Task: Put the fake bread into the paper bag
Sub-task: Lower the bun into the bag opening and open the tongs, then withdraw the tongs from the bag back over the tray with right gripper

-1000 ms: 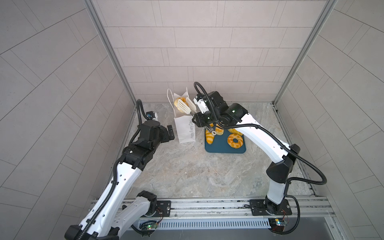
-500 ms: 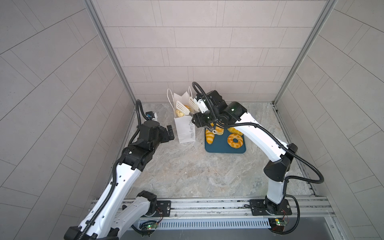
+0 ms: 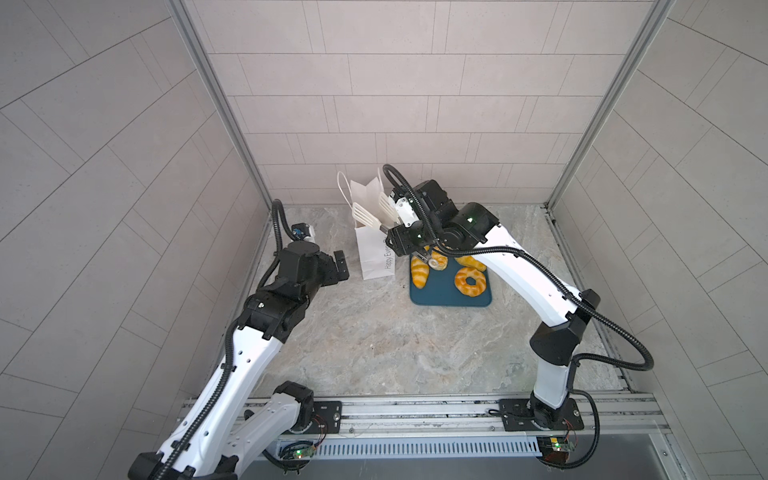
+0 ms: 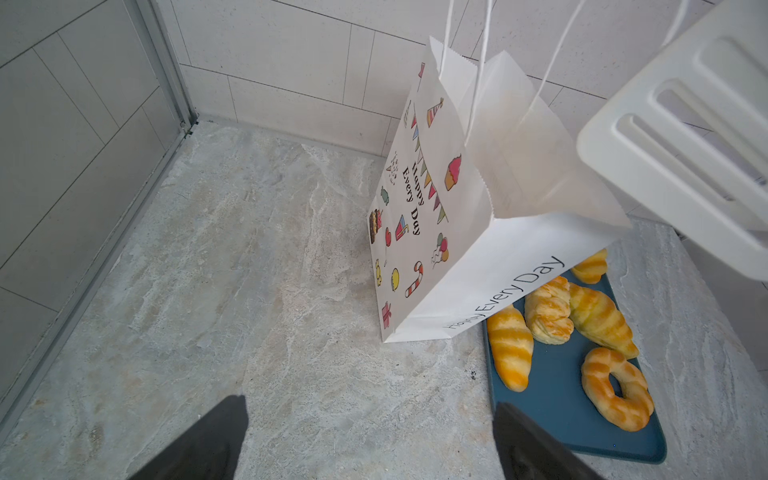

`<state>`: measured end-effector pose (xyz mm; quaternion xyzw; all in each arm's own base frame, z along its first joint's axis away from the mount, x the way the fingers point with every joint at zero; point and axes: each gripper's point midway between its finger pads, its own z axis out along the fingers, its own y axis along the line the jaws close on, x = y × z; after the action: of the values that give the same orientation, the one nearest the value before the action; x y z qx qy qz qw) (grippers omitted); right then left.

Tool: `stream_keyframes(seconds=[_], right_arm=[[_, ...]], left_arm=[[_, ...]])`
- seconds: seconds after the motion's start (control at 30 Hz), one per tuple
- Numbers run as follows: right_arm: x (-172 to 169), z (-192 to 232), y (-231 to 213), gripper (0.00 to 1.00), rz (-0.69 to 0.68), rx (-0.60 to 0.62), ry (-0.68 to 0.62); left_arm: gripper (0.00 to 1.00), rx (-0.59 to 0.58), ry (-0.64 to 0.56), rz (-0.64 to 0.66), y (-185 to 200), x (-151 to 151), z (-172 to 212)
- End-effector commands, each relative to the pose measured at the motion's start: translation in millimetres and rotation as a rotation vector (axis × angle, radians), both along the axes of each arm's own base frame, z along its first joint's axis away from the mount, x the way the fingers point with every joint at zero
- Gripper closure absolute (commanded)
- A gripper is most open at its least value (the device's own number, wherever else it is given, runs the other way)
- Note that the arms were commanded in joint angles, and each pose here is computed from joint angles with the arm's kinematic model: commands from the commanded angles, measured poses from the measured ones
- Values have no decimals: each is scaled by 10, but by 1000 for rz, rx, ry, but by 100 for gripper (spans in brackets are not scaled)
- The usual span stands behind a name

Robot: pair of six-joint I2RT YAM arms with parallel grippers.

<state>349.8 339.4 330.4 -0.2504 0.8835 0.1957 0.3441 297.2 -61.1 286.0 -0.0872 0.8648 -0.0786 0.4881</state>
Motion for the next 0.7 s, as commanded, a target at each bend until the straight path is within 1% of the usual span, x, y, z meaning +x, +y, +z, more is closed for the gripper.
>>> stream_keyframes(seconds=[0.0, 0.13, 0.2, 0.27, 0.33, 0.5, 0.67], right_arm=[[-215, 410, -248, 37, 10, 5, -100], [-310, 420, -522, 38, -27, -32, -164], [-372, 435, -636, 37, -39, -27, -191], [-444, 444, -775, 37, -57, -32, -199], [-514, 412, -936, 37, -85, -64, -202], [-651, 120, -1435, 37, -175, -192, -169], [-741, -319, -1824, 37, -237, -282, -75]], left_arm=[[0, -10, -18, 9, 6, -22, 36], [0, 7, -27, 10, -8, -33, 57], [0, 14, -31, 5, -29, -30, 66], [0, 18, -33, -1, -53, -27, 80], [0, 22, -35, -4, -64, -22, 88], [0, 23, -42, -10, -81, -21, 108], [0, 25, -61, 12, -50, -28, 125]])
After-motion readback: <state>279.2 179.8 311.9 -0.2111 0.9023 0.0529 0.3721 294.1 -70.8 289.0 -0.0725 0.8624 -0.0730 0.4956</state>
